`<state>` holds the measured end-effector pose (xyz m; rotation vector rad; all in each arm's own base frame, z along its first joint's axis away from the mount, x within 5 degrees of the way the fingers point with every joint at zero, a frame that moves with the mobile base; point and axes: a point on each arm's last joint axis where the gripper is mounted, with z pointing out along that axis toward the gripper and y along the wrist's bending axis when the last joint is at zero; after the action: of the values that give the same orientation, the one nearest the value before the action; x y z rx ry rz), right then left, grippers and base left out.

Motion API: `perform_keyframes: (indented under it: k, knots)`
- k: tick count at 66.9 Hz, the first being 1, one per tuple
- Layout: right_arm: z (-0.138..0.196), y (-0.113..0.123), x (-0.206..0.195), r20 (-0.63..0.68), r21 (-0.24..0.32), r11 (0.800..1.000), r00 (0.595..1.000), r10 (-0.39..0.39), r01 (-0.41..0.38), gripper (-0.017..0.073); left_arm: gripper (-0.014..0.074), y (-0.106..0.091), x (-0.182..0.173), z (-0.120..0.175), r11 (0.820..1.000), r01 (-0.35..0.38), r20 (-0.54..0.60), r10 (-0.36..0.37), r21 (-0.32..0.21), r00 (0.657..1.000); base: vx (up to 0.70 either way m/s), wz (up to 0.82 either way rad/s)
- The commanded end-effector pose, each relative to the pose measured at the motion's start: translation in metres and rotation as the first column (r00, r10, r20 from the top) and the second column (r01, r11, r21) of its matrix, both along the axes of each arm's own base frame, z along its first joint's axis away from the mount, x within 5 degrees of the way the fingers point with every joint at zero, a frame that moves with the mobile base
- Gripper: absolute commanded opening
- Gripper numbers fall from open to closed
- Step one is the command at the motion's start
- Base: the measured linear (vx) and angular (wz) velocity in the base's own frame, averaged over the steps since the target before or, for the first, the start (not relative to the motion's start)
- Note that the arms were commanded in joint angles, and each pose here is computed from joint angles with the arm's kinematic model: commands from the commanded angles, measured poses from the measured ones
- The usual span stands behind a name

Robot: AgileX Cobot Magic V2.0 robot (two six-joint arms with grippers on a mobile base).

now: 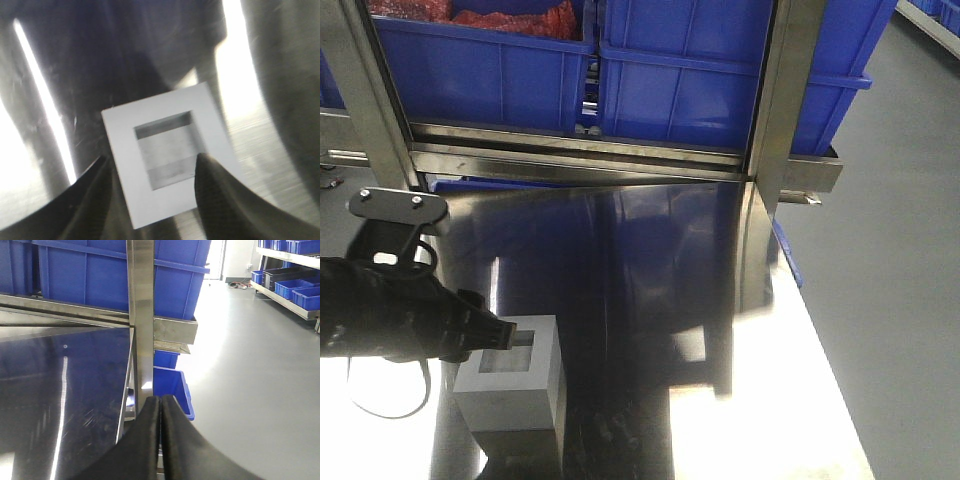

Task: Sort gray base to blue bin
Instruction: 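Lower the left gripper over the gray hollow block, then close the left gripper on the block's wall through its hole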

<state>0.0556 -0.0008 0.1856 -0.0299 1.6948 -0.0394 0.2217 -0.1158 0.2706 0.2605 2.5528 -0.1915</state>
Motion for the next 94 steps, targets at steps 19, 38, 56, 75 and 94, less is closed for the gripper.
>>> perform_keyframes:
  k: [19, 38, 56, 75, 94]
  knots:
    - [0.005, 0.000, 0.000, 0.074, -0.021, 1.000, 0.997, -0.001, 0.002, -0.0005, 0.0392, -0.016, 0.024, -0.004, 1.000, -0.020, -0.029, 0.020, 0.005, 0.999, 0.00, 0.00]
    - [0.005, 0.000, 0.000, 0.074, -0.021, 1.000, 0.997, -0.001, 0.002, -0.0005, 0.0475, -0.016, 0.027, -0.008, 0.999, -0.040, -0.045, 0.040, 0.008, 0.998, 0.00, 0.00]
    - [0.005, 0.000, 0.000, 0.074, -0.021, 1.000, 0.997, -0.001, 0.002, -0.0005, 0.0474, -0.012, 0.029, -0.008, 0.993, -0.115, -0.029, 0.115, 0.009, 0.993, 0.00, 0.00]
    - [0.005, 0.000, 0.000, 0.074, -0.021, 1.000, 0.997, -0.001, 0.002, -0.0005, 0.0474, -0.015, 0.034, -0.026, 0.990, -0.134, -0.098, 0.138, 0.051, 0.986, 0.00, 0.00]
    - [0.005, 0.000, 0.000, 0.074, -0.021, 1.000, 0.997, -0.001, 0.002, -0.0005, 0.0452, -0.018, 0.039, -0.038, 0.989, -0.130, -0.128, 0.139, 0.073, 0.982, 0.00, 0.00]
